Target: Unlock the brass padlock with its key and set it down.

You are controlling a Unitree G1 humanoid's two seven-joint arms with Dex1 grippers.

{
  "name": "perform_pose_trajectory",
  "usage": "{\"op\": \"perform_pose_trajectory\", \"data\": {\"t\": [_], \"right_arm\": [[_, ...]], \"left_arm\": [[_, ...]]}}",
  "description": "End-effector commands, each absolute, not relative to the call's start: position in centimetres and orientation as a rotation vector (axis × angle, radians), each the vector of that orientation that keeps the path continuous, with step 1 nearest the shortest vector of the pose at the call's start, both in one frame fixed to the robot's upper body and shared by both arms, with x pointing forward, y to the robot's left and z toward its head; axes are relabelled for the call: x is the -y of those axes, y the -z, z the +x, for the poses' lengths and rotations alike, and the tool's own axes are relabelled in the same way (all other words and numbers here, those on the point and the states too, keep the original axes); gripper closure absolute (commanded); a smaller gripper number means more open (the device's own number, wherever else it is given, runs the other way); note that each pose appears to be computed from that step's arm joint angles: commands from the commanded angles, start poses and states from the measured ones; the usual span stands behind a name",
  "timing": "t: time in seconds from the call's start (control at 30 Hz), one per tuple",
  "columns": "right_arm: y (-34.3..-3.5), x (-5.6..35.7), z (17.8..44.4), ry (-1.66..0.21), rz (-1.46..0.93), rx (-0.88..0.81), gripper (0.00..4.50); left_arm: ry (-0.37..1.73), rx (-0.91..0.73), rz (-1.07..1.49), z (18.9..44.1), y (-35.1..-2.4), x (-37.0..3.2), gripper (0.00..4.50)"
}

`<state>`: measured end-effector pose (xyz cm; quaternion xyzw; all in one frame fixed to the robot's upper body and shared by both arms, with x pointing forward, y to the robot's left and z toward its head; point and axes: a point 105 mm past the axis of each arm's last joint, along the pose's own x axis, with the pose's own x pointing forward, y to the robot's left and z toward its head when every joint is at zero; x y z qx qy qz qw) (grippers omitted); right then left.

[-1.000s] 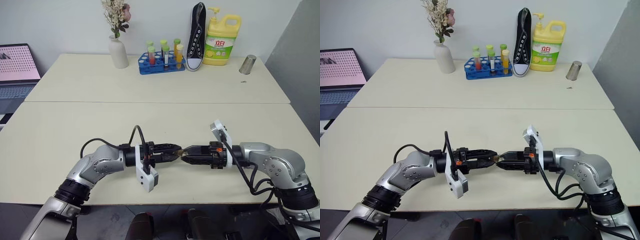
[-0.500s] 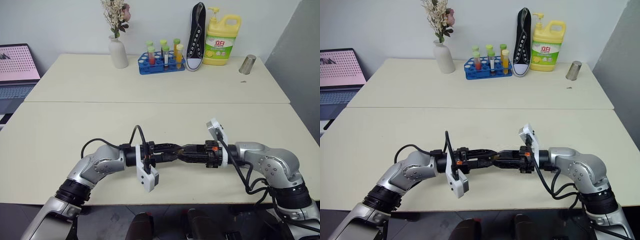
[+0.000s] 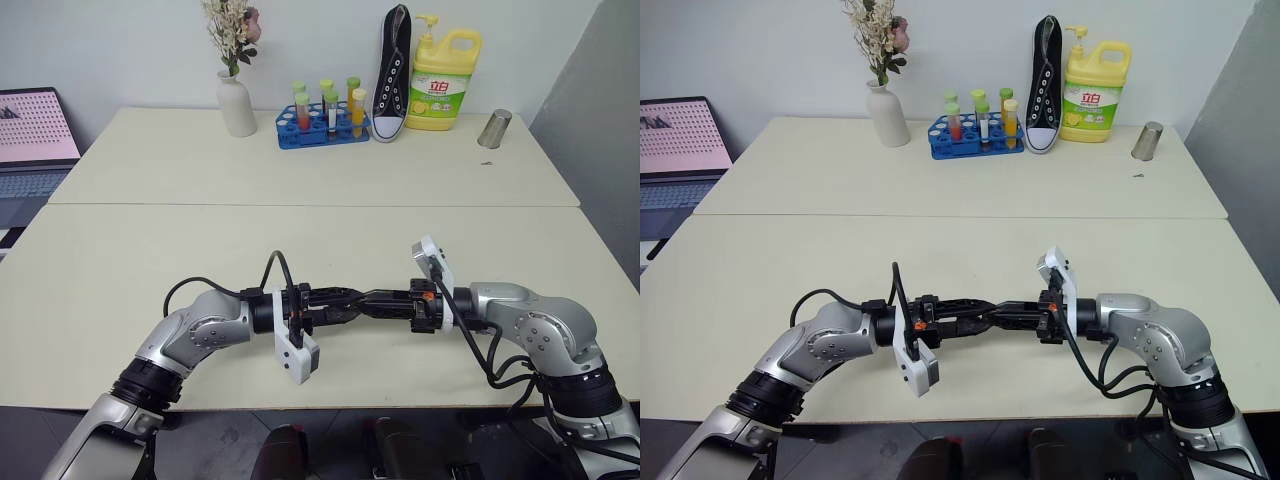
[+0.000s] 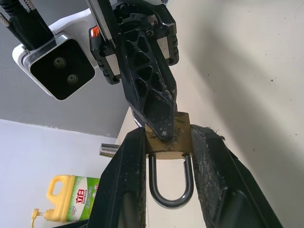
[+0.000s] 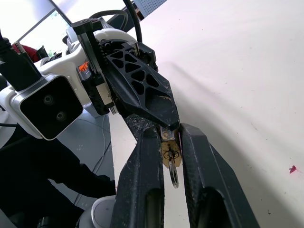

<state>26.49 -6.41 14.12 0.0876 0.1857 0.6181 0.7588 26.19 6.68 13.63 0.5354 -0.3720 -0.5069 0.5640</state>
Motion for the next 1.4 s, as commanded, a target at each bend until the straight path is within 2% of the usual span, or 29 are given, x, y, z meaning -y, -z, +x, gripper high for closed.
{"op": "perform_pose_trajectory", "data": {"t": [0.03, 0.3, 0.37, 0.63, 0.8, 0.87, 0.97, 1.13, 1.27, 1.33, 1.4], "right_arm": [[-15.2, 5.5, 25.7, -1.43, 0.194, -0.365, 4.33], [-15.2, 5.7, 25.9, -1.433, 0.192, -0.367, 4.33], [-15.2, 5.8, 26.0, -1.431, 0.189, -0.366, 4.33], [-15.3, 6.3, 26.7, -1.411, 0.164, -0.357, 4.33], [-15.2, 7.3, 27.7, -1.369, 0.117, -0.343, 4.33], [-15.2, 7.7, 28.1, -1.35, 0.072, -0.326, 4.33], [-15.4, 8.1, 28.4, -1.341, 0.035, -0.301, 4.33], [-16.0, 8.3, 28.5, -1.342, 0.007, -0.268, 4.33], [-16.8, 8.1, 28.5, -1.353, 0.008, -0.236, 4.33], [-17.0, 8.0, 28.4, -1.357, 0.002, -0.23, 4.33], [-17.0, 8.0, 28.3, -1.359, 0.004, -0.229, 4.33]], "left_arm": [[1.155, 0.934, 1.252, 26.0, -14.8, -6.4, 3.54], [1.188, 0.921, 1.211, 25.6, -15.0, -6.3, 3.54], [1.185, 0.926, 1.188, 25.3, -15.3, -6.6, 2.78], [1.228, 0.899, 1.144, 24.2, -15.4, -7.2, 0.26], [1.254, 0.82, 1.042, 22.9, -15.4, -7.7, 0.22], [1.182, 0.732, 0.902, 23.8, -16.5, -8.0, 0.22], [1.088, 0.597, 0.697, 25.5, -17.9, -8.7, 0.82], [1.047, 0.396, 0.493, 27.8, -18.0, -9.6, 2.43], [1.1, 0.199, 0.357, 28.8, -16.0, -9.6, 3.8], [1.118, 0.166, 0.323, 28.9, -15.7, -9.4, 4.42], [1.151, 0.139, 0.316, 28.7, -15.3, -9.0, 4.5]]}}
